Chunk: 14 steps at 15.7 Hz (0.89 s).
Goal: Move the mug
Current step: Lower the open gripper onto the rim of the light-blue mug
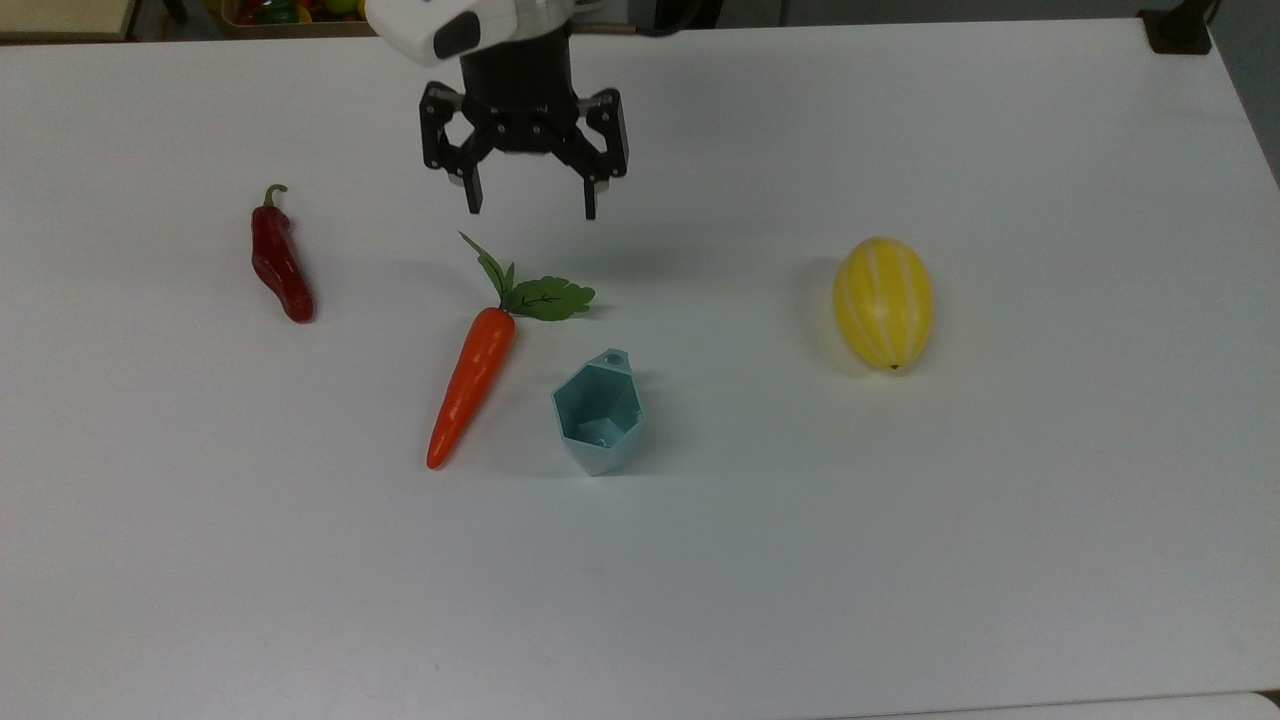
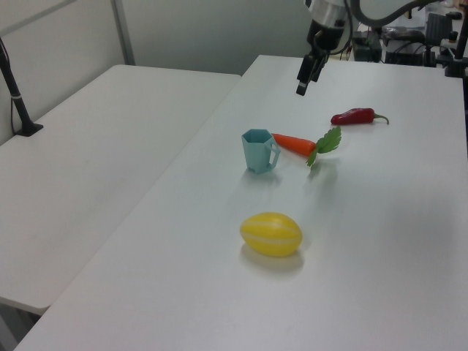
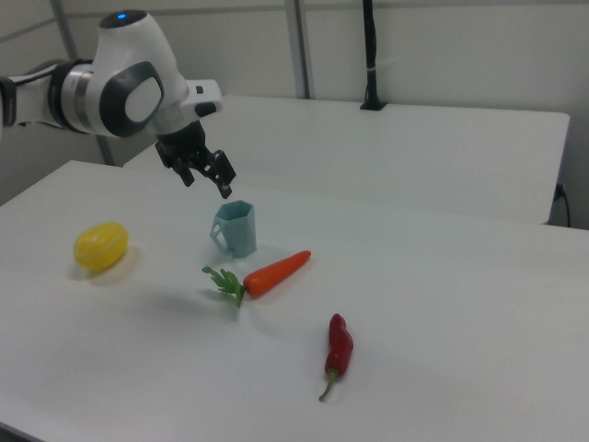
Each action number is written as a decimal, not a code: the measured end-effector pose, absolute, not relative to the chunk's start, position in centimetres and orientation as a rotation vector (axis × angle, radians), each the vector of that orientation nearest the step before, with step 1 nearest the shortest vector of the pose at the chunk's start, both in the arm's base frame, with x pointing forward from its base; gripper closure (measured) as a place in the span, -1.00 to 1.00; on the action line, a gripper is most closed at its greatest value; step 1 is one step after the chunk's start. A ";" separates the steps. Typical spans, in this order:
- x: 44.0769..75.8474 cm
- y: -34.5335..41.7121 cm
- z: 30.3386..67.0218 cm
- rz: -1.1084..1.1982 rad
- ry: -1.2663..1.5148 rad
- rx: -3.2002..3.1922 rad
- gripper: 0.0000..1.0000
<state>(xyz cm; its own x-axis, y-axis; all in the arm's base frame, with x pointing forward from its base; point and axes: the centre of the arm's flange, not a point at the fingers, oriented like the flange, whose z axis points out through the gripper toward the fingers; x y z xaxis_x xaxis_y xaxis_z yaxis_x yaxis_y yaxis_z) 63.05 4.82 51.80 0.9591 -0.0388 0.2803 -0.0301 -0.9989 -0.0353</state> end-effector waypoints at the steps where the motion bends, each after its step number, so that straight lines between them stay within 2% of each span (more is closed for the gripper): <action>1: 63.4 5.1 51.1 -0.448 0.084 -3.073 -1.00; 14: 66.4 9.6 41.1 -0.465 0.161 -3.060 -0.96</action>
